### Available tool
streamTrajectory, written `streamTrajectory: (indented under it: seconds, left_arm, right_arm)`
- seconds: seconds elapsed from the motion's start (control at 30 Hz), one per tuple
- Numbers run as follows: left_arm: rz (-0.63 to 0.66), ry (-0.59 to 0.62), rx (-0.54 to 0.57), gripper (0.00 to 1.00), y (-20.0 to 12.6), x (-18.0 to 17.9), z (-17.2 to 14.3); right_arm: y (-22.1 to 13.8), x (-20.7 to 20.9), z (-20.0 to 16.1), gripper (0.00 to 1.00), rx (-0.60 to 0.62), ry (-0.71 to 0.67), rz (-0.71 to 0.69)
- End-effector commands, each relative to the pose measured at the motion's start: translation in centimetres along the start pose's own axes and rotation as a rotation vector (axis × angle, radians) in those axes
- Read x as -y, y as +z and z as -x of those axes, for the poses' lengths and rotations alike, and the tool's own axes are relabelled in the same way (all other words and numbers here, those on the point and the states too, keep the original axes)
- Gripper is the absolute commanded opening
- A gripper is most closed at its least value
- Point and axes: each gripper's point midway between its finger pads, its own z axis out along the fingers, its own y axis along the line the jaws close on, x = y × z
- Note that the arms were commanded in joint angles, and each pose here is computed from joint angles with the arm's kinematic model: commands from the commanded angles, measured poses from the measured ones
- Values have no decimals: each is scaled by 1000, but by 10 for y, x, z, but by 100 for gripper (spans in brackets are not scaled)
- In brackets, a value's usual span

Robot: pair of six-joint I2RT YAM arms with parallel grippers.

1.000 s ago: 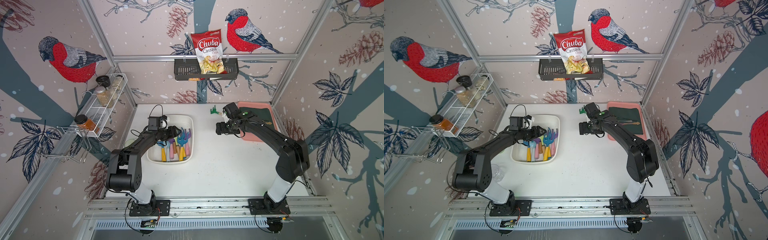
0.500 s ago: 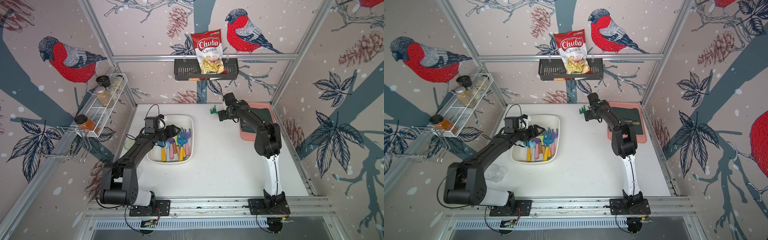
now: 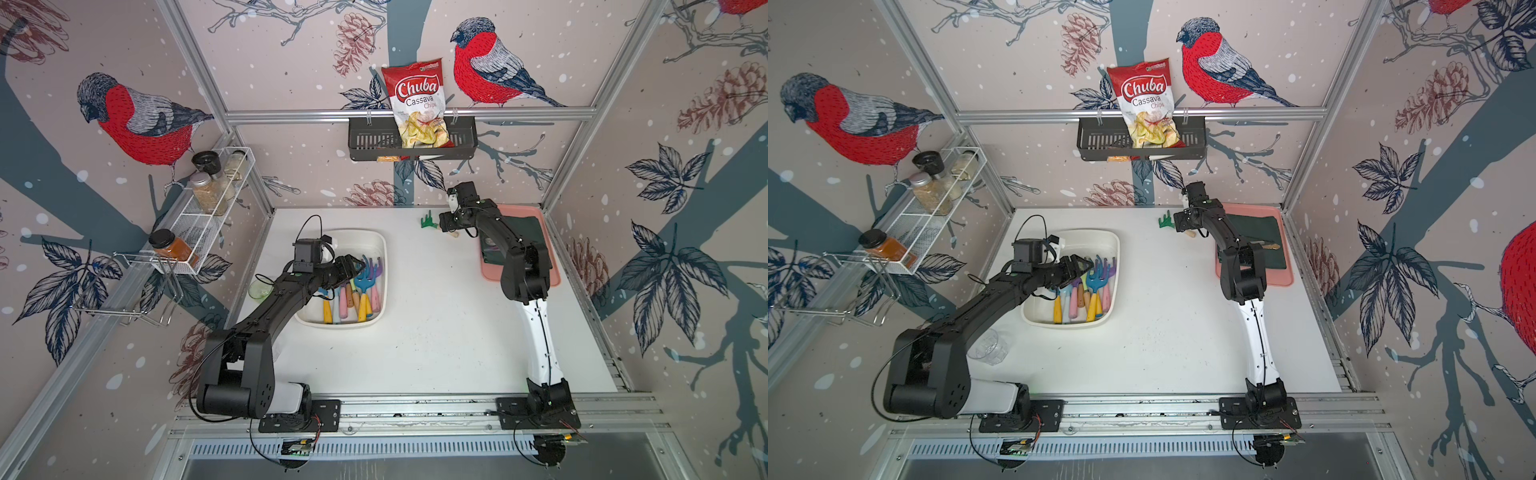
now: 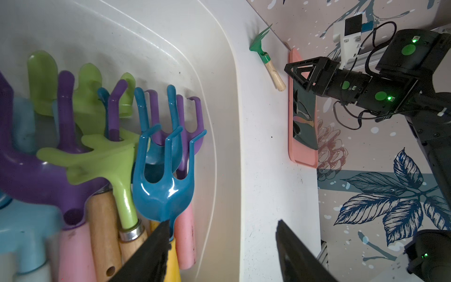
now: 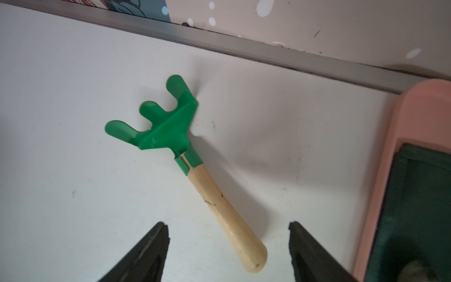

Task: Put the rake into the storage box
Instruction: Pick up the rake at the center of the board.

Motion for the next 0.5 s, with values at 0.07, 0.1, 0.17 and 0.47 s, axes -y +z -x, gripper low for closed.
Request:
streamTrajectory:
  seconds: [0.07, 0.1, 0.17, 0.47]
  left_arm:
    - [-15, 12, 11, 69, 4, 2, 4]
    - [-14, 12, 9, 69, 4, 2, 4]
    - [-13, 12, 4, 69, 6, 0, 4]
    - [-11, 7, -8, 69, 12, -3, 1]
  right_arm:
    - [14, -3, -8, 78, -34, 44, 56]
    - [17, -1, -12, 78, -46, 55, 61]
    - [22, 3, -18, 76, -66, 72, 62]
    - [33, 0, -42, 59, -141, 62, 61]
